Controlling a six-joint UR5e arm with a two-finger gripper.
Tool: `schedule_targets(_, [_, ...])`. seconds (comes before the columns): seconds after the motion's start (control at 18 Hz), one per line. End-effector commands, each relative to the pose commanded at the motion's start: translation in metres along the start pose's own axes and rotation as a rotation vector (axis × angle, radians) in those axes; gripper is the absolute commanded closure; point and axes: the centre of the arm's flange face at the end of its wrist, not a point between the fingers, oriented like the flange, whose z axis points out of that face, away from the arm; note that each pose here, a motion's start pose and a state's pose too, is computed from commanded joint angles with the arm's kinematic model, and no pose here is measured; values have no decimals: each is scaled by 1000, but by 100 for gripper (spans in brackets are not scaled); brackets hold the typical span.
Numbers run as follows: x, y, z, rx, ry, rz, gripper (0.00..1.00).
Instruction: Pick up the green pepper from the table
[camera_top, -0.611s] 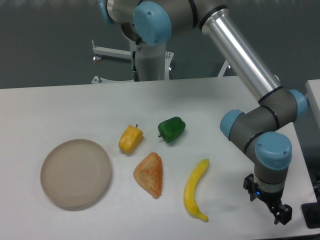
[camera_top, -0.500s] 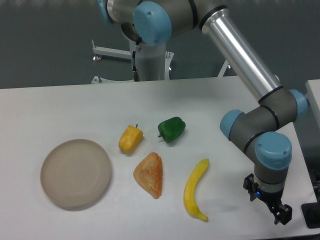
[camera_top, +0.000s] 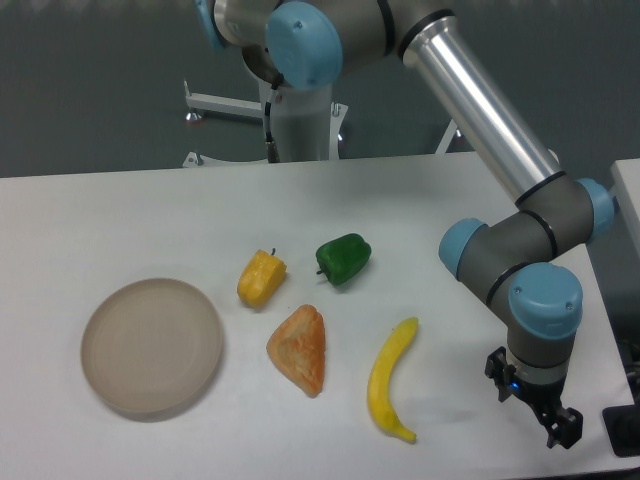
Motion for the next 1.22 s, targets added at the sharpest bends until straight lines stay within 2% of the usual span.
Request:
schedule_targets(0.17, [0,-1,-6,1,-5,-12,0])
schedule_targets(0.56, [9,-4,-14,5,11,-121,0])
schedule_targets(0.72, [29,2,-33,14,48,-158,0])
schedule_targets(1.06, [84,12,-79,0,113,-317,0])
schedule_targets(1.22, [109,14,-96,-9,135,-344,0])
